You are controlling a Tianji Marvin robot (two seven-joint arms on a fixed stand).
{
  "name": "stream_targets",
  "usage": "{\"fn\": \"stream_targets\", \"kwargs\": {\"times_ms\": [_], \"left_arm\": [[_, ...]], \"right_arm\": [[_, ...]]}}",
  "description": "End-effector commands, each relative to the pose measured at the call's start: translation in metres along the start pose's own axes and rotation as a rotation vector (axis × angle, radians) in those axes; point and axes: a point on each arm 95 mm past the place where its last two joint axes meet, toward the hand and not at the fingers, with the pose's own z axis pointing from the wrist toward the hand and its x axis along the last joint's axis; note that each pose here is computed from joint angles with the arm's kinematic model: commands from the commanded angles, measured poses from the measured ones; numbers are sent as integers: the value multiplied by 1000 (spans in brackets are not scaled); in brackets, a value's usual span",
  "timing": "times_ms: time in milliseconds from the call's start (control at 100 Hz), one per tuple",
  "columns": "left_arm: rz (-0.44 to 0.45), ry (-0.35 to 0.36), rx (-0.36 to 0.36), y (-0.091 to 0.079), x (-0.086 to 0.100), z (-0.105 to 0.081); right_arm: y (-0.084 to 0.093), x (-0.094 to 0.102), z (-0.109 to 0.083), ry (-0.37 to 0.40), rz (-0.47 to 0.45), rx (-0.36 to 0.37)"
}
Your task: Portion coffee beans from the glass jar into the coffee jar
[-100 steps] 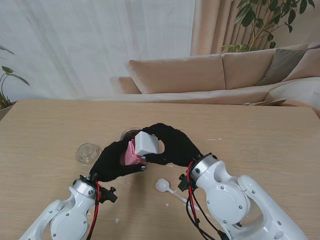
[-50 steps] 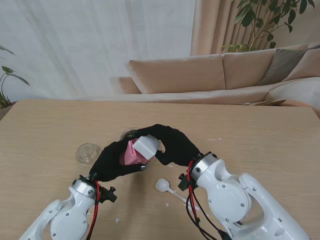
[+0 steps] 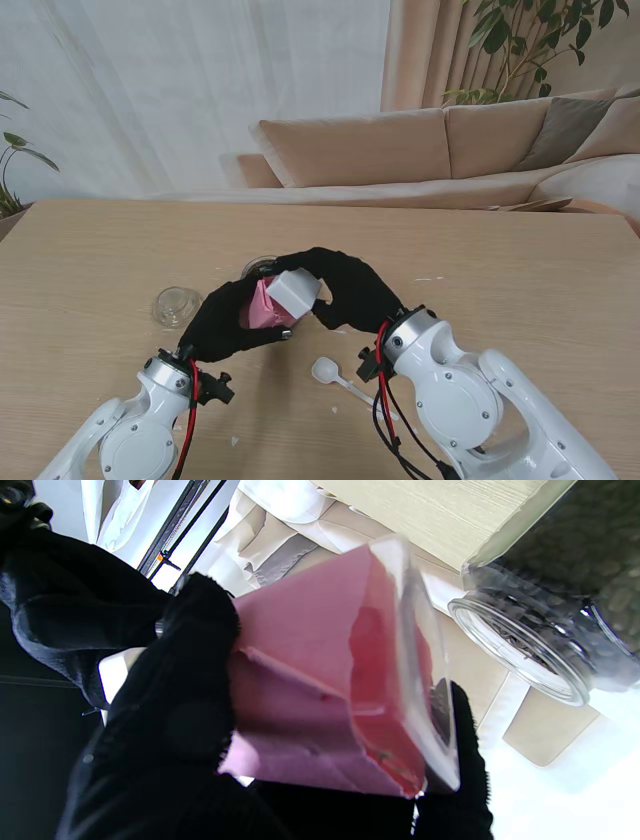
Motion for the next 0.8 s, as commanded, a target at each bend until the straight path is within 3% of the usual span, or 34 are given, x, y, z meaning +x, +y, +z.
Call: {"fn": "stream_targets", "kwargs": {"times_ms": [0,440,790], "left_arm": [[-11,9,-10,2,4,0],[-9,10,-11,1,4,0],[-9,9,-10,1,4,0]], "right_arm": [[0,3,-1,8,-15,30],[7,8,-9,21,-131,131],[5,5,-12,-58,-57,30]]}}
